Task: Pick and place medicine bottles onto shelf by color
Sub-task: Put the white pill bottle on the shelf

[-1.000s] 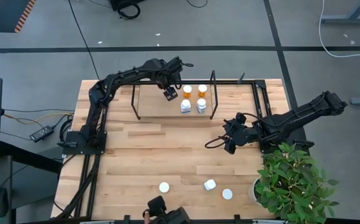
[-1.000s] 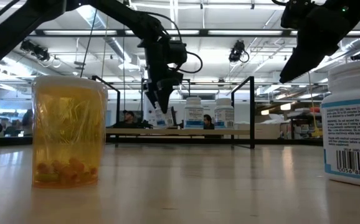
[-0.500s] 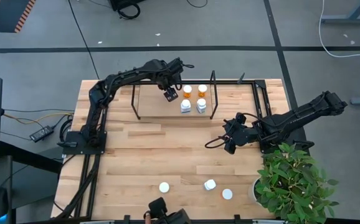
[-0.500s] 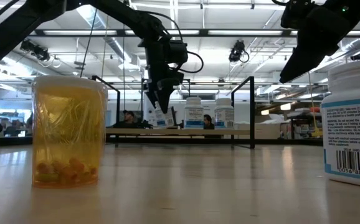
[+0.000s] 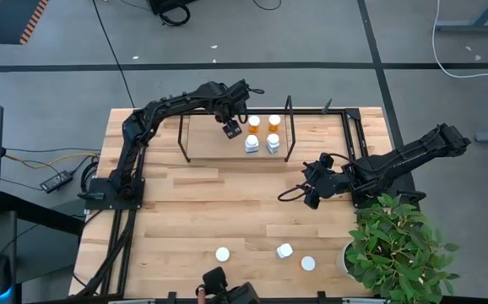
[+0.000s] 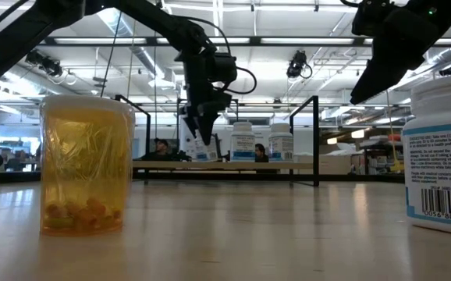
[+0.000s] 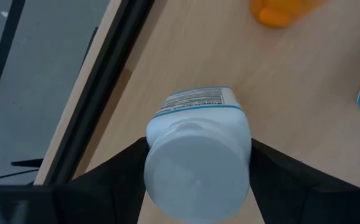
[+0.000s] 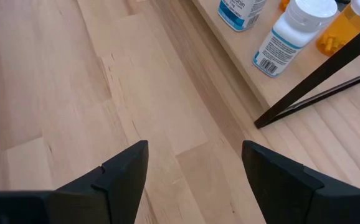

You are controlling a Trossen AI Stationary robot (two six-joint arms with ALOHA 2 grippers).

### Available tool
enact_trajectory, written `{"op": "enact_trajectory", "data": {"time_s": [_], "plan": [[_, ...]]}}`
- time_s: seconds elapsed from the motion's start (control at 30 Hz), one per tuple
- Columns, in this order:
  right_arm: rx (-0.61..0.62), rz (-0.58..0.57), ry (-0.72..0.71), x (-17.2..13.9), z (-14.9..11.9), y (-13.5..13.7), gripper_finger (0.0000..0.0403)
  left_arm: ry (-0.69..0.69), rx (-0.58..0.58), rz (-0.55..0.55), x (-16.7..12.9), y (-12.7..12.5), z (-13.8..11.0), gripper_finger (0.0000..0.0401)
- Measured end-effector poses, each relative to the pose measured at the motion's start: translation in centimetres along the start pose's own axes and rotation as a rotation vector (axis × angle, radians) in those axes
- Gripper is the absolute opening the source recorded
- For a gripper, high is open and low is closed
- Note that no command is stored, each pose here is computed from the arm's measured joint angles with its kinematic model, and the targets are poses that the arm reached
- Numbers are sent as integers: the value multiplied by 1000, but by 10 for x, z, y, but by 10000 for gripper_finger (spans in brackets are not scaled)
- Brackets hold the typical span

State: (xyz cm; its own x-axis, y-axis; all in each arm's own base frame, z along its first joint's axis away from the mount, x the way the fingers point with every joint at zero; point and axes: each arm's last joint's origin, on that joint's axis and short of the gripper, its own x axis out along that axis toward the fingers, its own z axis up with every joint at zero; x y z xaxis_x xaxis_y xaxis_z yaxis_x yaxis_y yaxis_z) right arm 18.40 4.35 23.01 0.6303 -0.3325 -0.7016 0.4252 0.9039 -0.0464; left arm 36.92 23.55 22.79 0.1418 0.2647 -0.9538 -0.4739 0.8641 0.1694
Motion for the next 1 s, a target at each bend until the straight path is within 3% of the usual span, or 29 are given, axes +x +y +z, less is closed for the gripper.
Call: {"op": "enact_trajectory", "data": {"time_s": [1.0], "plan": [[0, 3, 2, 0, 0, 0, 267, 22, 23, -17, 0, -11, -1, 277]]}}
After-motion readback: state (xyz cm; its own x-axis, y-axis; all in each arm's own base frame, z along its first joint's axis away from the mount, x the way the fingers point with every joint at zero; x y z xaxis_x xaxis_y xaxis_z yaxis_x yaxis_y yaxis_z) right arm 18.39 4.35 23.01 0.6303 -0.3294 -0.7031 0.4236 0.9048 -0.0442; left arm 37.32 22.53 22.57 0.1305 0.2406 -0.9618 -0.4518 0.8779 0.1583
